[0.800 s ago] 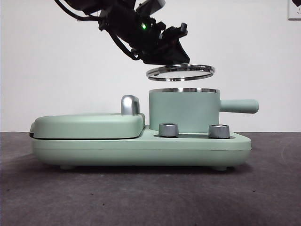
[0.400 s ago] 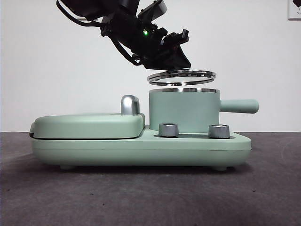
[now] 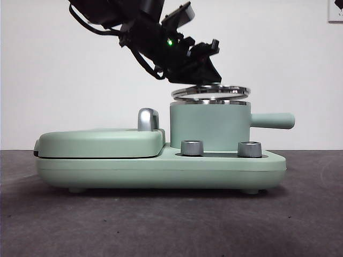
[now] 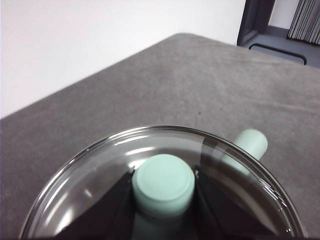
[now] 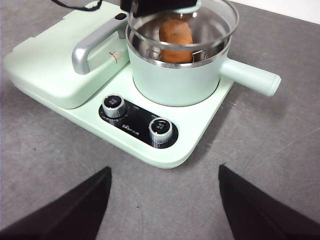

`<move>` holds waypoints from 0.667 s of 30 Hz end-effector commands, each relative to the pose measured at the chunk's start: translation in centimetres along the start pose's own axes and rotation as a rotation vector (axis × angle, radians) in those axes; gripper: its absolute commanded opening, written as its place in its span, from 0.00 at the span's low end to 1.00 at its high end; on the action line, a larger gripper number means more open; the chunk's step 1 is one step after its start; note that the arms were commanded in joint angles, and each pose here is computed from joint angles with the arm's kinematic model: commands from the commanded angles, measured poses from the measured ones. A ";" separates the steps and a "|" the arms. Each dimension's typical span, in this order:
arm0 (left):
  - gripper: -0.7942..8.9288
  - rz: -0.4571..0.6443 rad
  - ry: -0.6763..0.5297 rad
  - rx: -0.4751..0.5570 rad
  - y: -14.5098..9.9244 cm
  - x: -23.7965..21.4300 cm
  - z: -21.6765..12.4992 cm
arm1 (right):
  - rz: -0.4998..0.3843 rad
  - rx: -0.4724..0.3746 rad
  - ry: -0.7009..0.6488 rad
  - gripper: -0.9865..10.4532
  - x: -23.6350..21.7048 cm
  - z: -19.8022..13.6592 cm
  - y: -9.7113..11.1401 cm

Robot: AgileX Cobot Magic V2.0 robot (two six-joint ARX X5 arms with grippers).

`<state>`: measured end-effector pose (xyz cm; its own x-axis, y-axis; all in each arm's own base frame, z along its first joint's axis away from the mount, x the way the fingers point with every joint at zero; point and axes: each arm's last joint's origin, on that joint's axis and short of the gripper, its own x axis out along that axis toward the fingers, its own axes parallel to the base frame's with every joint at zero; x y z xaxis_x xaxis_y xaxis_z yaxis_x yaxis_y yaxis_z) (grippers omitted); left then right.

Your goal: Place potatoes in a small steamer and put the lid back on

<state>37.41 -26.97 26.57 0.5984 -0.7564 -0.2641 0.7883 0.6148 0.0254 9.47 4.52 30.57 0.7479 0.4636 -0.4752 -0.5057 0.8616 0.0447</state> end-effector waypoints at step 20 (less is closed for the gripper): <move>0.09 -0.023 0.052 0.052 -0.7 0.6 -0.1 | -0.020 0.011 0.016 0.37 0.0 0.0 0.0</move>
<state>37.31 -27.27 26.25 0.5828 -0.7519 -0.3082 0.8005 0.5964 0.0589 9.39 4.42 30.35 0.7476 0.4391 -0.4982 -0.4879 0.8721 0.0365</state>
